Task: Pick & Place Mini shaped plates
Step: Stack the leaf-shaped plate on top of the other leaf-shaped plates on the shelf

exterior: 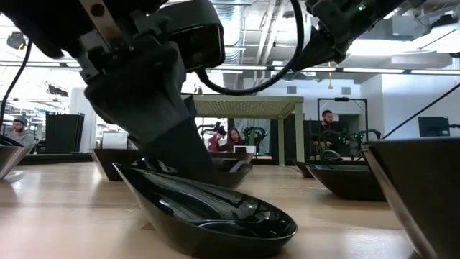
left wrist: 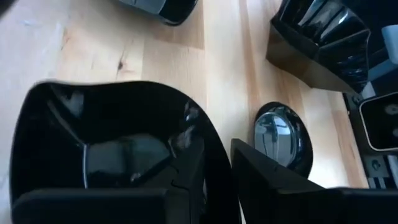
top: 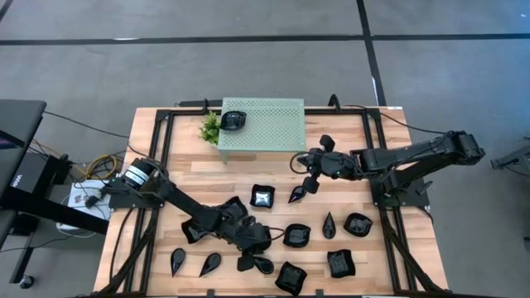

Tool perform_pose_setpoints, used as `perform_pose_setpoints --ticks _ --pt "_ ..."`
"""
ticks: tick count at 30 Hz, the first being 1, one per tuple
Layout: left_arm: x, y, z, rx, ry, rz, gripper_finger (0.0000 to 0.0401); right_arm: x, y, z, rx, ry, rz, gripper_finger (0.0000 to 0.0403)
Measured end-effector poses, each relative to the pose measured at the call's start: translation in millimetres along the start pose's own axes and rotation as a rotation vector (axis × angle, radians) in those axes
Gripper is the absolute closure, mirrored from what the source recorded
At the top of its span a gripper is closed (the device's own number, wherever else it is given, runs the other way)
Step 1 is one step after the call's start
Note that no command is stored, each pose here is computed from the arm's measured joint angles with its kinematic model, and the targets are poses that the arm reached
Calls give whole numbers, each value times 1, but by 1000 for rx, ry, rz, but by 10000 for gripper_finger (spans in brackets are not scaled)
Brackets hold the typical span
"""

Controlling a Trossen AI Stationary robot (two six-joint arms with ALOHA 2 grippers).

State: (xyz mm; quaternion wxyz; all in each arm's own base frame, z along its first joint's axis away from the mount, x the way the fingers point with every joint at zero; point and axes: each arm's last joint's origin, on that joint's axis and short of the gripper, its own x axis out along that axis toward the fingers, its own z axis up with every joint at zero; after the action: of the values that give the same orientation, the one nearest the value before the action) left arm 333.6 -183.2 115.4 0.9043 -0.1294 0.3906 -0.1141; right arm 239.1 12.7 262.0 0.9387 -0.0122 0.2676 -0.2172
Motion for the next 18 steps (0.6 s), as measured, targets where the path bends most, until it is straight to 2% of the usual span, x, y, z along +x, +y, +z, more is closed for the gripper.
perform_pose_setpoints --ticks 18 --pt "0 2 -3 40 25 26 320 0 0 0 0 0 1 395"
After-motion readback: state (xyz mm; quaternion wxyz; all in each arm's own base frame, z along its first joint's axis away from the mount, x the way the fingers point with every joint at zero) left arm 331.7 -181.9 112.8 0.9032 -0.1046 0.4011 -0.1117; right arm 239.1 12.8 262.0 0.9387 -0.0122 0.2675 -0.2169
